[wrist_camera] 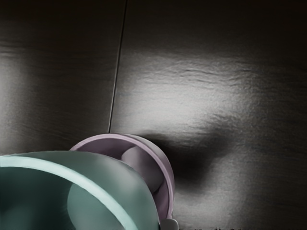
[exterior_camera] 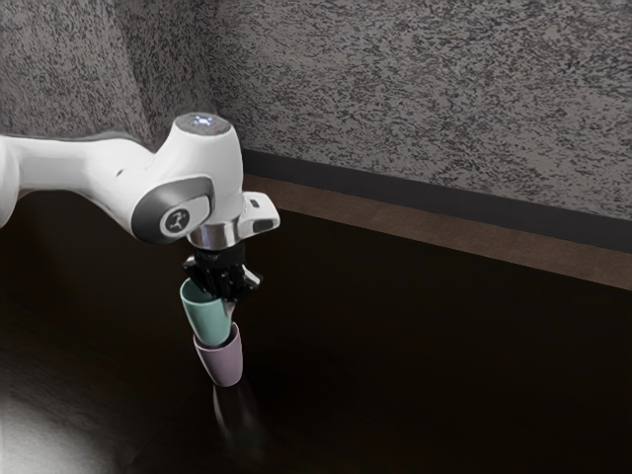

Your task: Place the left cup onto the right cup

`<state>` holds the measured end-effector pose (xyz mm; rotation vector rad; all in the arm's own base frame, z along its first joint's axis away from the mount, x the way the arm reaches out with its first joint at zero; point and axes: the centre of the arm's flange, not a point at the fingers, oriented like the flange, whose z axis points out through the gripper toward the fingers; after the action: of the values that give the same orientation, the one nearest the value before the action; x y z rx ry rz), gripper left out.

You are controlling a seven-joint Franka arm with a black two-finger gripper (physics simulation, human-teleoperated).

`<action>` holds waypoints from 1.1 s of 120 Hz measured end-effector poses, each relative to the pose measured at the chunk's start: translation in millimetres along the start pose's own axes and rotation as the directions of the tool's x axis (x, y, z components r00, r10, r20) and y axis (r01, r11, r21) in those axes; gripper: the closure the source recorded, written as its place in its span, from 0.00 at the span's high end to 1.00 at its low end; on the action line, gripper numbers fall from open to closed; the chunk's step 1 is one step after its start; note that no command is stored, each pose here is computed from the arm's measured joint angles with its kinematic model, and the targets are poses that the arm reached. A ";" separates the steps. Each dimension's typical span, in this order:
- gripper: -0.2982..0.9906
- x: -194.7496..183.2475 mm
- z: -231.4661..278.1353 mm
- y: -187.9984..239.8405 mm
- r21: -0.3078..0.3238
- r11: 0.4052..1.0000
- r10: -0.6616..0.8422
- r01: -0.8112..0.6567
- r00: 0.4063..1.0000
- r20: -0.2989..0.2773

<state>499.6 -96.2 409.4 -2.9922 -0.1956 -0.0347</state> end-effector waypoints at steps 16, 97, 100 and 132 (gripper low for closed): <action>0.16 -2.4 5.1 -0.3 0.002 0.999 -0.034 0.034 0.999 0.008; 0.16 -0.5 4.1 4.2 0.003 0.993 -0.117 0.117 0.993 -0.001; 0.16 -0.3 3.9 4.2 0.002 0.993 -0.118 0.118 0.993 -0.002; 0.20 1.1 6.3 3.9 0.002 0.991 -0.132 0.132 0.991 -0.001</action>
<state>501.3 -99.0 402.7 -2.9724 -0.3935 -0.0508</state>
